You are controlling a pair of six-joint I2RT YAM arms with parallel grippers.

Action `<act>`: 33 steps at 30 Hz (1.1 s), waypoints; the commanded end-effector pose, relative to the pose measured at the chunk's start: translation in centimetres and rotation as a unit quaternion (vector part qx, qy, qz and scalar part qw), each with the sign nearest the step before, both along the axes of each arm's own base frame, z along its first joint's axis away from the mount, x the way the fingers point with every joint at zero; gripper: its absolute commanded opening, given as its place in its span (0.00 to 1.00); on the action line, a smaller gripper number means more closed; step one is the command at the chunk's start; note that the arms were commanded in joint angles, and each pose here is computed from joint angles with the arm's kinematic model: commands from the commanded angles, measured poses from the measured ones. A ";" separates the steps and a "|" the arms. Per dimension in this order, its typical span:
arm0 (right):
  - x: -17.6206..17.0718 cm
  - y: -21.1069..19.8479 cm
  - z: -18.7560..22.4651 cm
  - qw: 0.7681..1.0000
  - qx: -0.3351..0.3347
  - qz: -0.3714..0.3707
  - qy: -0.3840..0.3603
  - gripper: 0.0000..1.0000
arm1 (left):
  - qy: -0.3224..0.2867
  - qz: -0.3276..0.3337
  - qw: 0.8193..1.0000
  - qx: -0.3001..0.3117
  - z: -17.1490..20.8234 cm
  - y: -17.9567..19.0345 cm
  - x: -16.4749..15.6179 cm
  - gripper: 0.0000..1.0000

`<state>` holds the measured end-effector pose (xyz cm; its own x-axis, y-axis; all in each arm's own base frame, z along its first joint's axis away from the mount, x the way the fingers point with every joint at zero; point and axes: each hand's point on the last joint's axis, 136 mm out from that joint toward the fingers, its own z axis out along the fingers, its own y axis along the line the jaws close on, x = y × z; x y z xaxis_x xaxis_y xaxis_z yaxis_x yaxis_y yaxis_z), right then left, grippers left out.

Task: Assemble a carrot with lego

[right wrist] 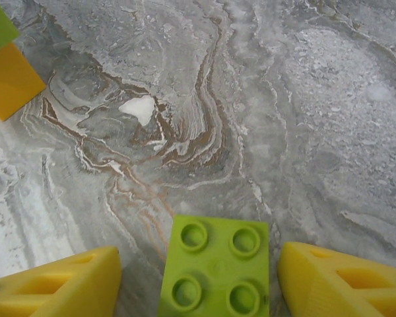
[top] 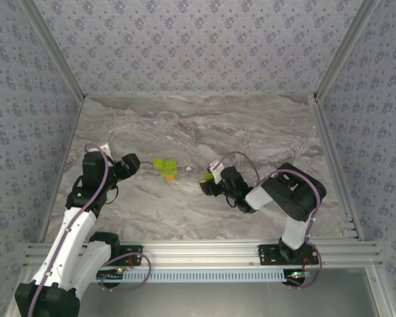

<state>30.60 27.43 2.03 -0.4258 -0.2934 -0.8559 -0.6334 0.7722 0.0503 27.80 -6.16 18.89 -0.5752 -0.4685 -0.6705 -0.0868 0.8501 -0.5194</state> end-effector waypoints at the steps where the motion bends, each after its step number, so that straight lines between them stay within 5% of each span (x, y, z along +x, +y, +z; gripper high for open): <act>1: -2.3 -2.8 -6.4 0.992 -0.082 -0.003 0.101 0.65 | -0.014 -0.011 1.000 0.003 0.5 -0.1 0.2 0.73; 16: -2.9 -3.0 -6.5 0.991 -0.070 0.008 0.111 0.28 | -0.011 -0.011 1.000 0.004 0.5 -0.2 0.5 0.74; 25: -5.2 -3.0 -2.5 0.991 -0.029 0.042 0.127 0.24 | -0.012 -0.013 1.000 0.003 0.5 -0.3 0.5 0.74; 33: -6.6 -1.4 3.3 0.965 0.075 0.112 0.227 0.22 | -0.017 -0.023 1.000 -0.005 0.3 -0.7 0.5 0.74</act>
<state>26.07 25.16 3.94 -0.6178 -0.3058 -0.7244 -0.6839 0.6636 0.3032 27.93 -6.58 18.71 -0.5895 -0.4580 -0.6654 -0.0690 0.8493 -0.5234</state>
